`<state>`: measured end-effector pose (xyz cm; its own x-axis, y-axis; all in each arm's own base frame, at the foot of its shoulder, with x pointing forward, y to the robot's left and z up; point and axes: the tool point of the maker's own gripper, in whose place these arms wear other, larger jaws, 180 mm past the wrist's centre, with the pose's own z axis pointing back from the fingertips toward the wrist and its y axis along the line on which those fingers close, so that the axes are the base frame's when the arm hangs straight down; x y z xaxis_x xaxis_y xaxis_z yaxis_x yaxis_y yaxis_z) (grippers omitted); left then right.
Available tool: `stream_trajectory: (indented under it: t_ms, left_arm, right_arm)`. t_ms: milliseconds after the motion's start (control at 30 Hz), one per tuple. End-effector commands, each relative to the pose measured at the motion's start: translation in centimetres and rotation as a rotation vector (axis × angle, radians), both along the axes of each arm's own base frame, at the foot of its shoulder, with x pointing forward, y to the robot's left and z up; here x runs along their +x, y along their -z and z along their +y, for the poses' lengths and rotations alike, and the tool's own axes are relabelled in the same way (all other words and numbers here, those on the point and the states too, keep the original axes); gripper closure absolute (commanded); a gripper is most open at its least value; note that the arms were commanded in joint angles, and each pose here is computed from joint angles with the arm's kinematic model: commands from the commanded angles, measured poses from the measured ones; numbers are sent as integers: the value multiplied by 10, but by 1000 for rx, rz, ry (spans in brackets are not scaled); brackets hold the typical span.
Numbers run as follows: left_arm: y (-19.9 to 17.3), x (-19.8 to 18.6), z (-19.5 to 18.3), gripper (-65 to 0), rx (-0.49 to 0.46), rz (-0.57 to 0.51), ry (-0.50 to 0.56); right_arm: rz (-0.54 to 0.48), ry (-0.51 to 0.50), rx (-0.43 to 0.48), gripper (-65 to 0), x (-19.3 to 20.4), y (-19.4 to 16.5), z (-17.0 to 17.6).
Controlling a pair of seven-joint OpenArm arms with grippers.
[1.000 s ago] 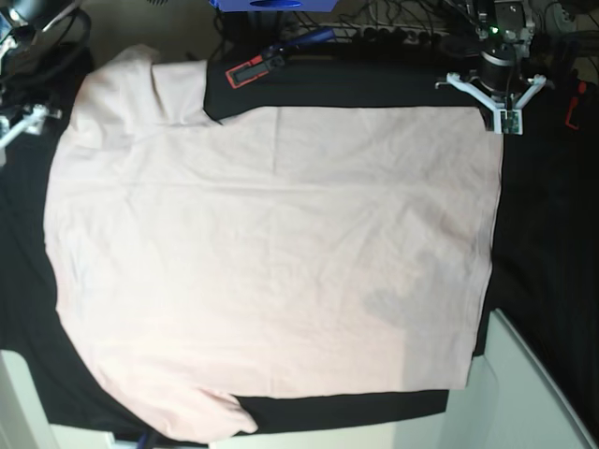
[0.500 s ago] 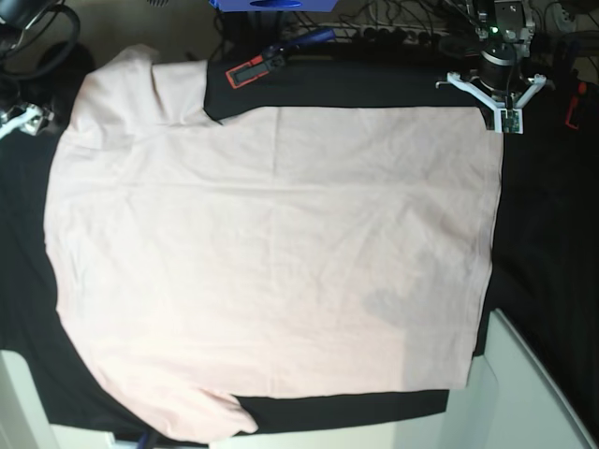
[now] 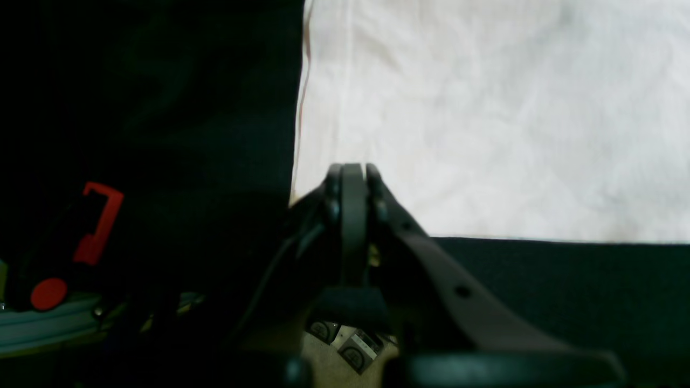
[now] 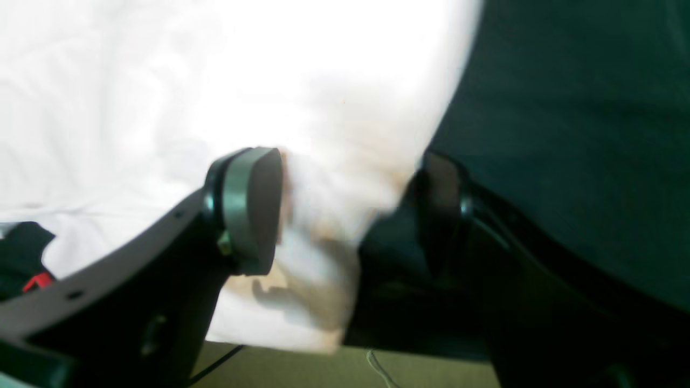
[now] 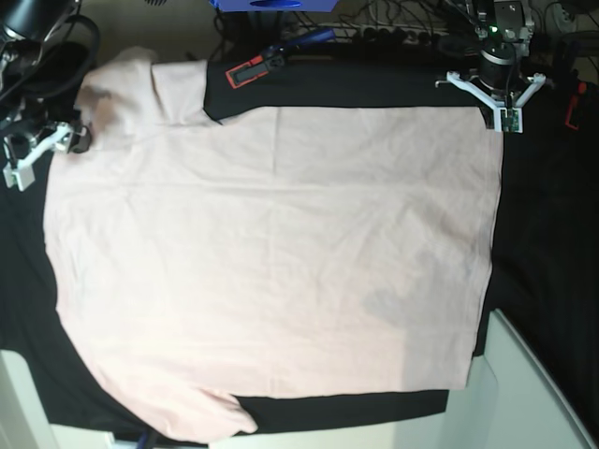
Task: Fold the T-shirt properly
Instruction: 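Position right gripper at sleeve corner and left gripper at hem corner, then close both grippers on the pink shirt's edge corners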
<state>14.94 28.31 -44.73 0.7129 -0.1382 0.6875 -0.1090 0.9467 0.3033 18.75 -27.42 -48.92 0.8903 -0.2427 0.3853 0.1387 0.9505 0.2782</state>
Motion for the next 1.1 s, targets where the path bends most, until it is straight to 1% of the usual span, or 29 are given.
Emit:
stream_trajectory:
  t_ms: [0,167,333,367,400,433,500,533,567,667,733,767,800,833,867,900,933,1000,1067]
  left_arm:
    - [-7,1,5,0,21,-21,4]
    - [-6,0,5,0,20,-18,3]
    - [6,-8,6,0,9,14,-9]
    - [9,-10,6,0,7,21,-11]
    - [11,-12,7,0,5,28,-14]
    - [13,-13,7,0,4,34,-15]
    - [13,-14,7,0,3,35,-16]
    - [14,-14,6,0,2,35,-17]
    - [14,-14,6,0,2,37,-17]
    - [14,-14,6,0,1,38,-18]
    - [14,-14,7,0,-4,35,-24]
    - [14,-13,6,0,-27,24,-39]
    - [13,-13,5,0,-61,8,-63]
    - [11,-14,9,-20,-99,-14,-103]
    - [9,-16,15,-57,-144,-39,-159]
    - [8,-20,22,-114,-192,-52,-220]
    - [9,-25,29,-185,-234,-49,-276]
    - [9,-28,39,-287,-283,-33,-331]
    - [6,-27,43,-348,-312,-39,-350]
  right_arm:
    - [-21,-3,-16,-363,5,-7,-8]
    - [-41,1,-18,-360,14,-11,-9]
    - [-41,-2,-18,-357,15,-11,-8]
    - [-40,-1,-20,-345,15,-11,-9]
    - [-40,-1,-20,-321,15,-11,-9]
    - [-39,-6,-21,-280,15,-11,-8]
    - [-39,-6,-21,-165,15,-11,-8]
    - [-40,-6,-22,-120,16,-11,-9]
    - [-46,-6,-22,-91,19,-12,-9]
    - [-24,1,7,-87,16,-4,-4]
    - [-3,7,33,-51,11,4,1]
    - [10,11,44,-17,8,8,2]
    - [16,11,48,0,7,10,3]
    - [11,16,52,0,7,11,3]
    - [-1,20,51,-3,9,11,3]
    - [-11,24,49,-3,10,10,2]
    - [-12,25,48,-3,9,10,2]
    - [-12,25,47,-3,9,10,2]
    - [-12,25,47,-3,9,10,2]
